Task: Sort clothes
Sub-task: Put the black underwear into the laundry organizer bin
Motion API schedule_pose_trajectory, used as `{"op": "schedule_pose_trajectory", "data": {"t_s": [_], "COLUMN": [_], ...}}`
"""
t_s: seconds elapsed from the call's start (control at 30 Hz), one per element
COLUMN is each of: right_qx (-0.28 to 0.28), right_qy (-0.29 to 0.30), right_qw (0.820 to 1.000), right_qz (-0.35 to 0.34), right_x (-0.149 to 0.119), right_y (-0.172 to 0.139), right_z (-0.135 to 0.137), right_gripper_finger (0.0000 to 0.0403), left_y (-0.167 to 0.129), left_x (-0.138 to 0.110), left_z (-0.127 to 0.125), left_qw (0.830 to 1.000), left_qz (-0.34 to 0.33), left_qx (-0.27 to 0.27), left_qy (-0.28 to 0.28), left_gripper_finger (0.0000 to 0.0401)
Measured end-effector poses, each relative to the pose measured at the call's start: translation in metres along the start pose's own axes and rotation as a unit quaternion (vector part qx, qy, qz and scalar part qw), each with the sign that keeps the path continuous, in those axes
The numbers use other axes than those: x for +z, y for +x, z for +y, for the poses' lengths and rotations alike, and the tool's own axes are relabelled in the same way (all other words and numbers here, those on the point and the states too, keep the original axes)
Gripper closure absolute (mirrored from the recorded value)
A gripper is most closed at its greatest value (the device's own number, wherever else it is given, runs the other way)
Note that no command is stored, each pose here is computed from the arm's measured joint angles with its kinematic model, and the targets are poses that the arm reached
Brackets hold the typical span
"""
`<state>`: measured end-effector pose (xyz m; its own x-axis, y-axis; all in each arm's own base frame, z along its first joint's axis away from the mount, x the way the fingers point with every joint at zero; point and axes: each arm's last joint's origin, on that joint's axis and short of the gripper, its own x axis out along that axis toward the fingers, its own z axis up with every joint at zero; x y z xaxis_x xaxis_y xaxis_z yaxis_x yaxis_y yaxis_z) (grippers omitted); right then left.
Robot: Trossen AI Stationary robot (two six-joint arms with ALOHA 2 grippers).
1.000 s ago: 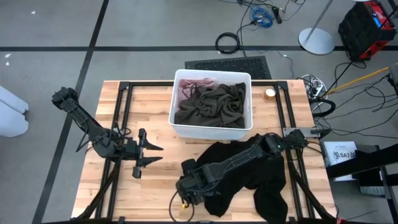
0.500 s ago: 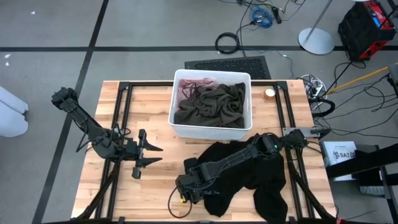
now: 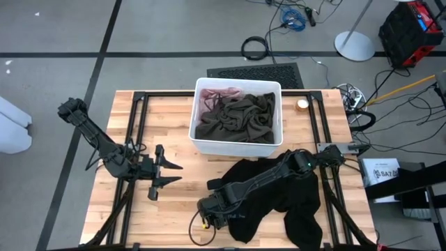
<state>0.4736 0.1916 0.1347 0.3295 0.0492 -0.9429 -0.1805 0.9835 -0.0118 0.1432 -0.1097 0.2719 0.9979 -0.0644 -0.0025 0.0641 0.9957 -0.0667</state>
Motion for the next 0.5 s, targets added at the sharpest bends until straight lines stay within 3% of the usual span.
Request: {"op": "schedule_pose_trajectory", "data": {"t_s": [0.17,0.5], "right_qx": [0.008,-0.022], "right_qy": [0.009,0.012], "right_qw": [1.0,0.985], "right_qz": [-0.021,-0.172], "right_x": [0.005,0.014], "right_y": [-0.03,-0.167], "right_z": [-0.001,0.0], "right_gripper_finger": [0.0395,0.0395], "left_y": [0.0,0.004], "left_x": [0.0,-0.004], "left_z": [0.0,-0.002], "left_qw": [1.0,1.0], "left_qz": [0.0,0.01], "left_qx": [0.0,0.003], "left_qy": [0.001,0.007], "left_gripper_finger": [0.024,0.024]}}
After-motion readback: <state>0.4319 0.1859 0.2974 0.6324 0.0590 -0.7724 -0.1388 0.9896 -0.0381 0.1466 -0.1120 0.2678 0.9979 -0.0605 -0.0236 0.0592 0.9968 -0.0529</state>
